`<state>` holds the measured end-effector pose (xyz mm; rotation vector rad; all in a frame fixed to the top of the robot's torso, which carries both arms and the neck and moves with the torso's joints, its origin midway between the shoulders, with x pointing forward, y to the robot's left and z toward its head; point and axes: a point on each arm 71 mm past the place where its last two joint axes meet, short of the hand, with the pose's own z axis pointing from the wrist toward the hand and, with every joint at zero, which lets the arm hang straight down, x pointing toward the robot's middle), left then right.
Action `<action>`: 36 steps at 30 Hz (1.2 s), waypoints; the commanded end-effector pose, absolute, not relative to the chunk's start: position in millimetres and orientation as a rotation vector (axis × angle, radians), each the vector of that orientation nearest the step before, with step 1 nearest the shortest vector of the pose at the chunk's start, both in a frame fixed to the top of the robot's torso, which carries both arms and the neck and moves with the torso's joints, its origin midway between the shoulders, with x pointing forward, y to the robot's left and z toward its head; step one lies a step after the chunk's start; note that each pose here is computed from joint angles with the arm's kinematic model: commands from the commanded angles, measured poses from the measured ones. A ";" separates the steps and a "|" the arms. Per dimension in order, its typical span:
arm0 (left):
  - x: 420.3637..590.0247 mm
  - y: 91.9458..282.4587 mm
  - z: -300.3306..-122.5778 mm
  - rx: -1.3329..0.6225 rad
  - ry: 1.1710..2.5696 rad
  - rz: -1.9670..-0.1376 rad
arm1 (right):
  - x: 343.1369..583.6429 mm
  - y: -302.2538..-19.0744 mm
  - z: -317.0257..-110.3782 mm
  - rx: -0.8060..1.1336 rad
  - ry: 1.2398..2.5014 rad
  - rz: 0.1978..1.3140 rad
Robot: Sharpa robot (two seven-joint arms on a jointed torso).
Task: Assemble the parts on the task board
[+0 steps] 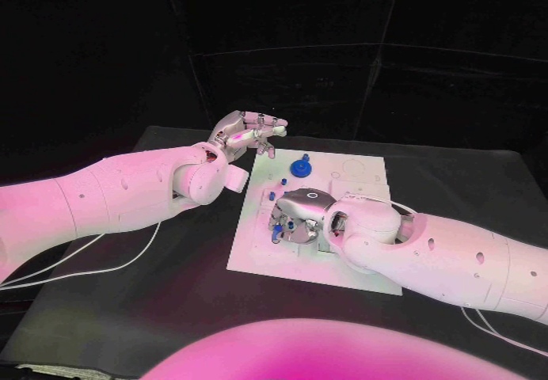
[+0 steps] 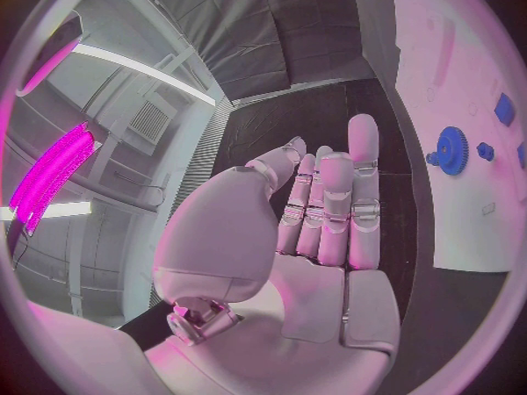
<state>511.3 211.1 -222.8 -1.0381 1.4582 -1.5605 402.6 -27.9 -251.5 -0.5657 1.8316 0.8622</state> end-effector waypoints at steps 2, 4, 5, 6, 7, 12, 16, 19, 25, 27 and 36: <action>511.5 209.7 -221.2 -1.034 1.453 -1.579 | 403.3 -27.6 -253.3 -0.586 1.835 0.840; 511.5 209.8 -221.2 -1.034 1.453 -1.579 | 403.5 -27.7 -254.2 -0.587 1.838 0.837; 511.5 209.8 -221.2 -1.034 1.453 -1.579 | 403.5 -27.7 -254.6 -0.587 1.839 0.836; 511.4 209.8 -221.2 -1.034 1.453 -1.579 | 403.4 -27.7 -255.0 -0.589 1.842 0.836; 511.4 209.8 -221.2 -1.034 1.453 -1.579 | 403.3 -27.7 -255.3 -0.590 1.844 0.835; 511.5 210.1 -221.3 -1.034 1.453 -1.578 | 401.8 -27.4 -255.8 -0.597 1.850 0.837; 511.6 210.3 -221.3 -1.034 1.453 -1.578 | 400.1 -26.8 -255.2 -0.598 1.845 0.845; 511.6 210.2 -221.4 -1.034 1.454 -1.578 | 398.9 -26.0 -254.7 -0.599 1.842 0.852; 511.7 210.2 -221.6 -1.035 1.454 -1.578 | 397.1 -25.2 -254.0 -0.600 1.839 0.859; 511.7 210.2 -221.7 -1.035 1.455 -1.578 | 396.9 -25.5 -253.9 -0.601 1.838 0.859; 511.4 210.4 -221.8 -1.036 1.457 -1.579 | 397.7 -28.6 -254.4 -0.595 1.830 0.846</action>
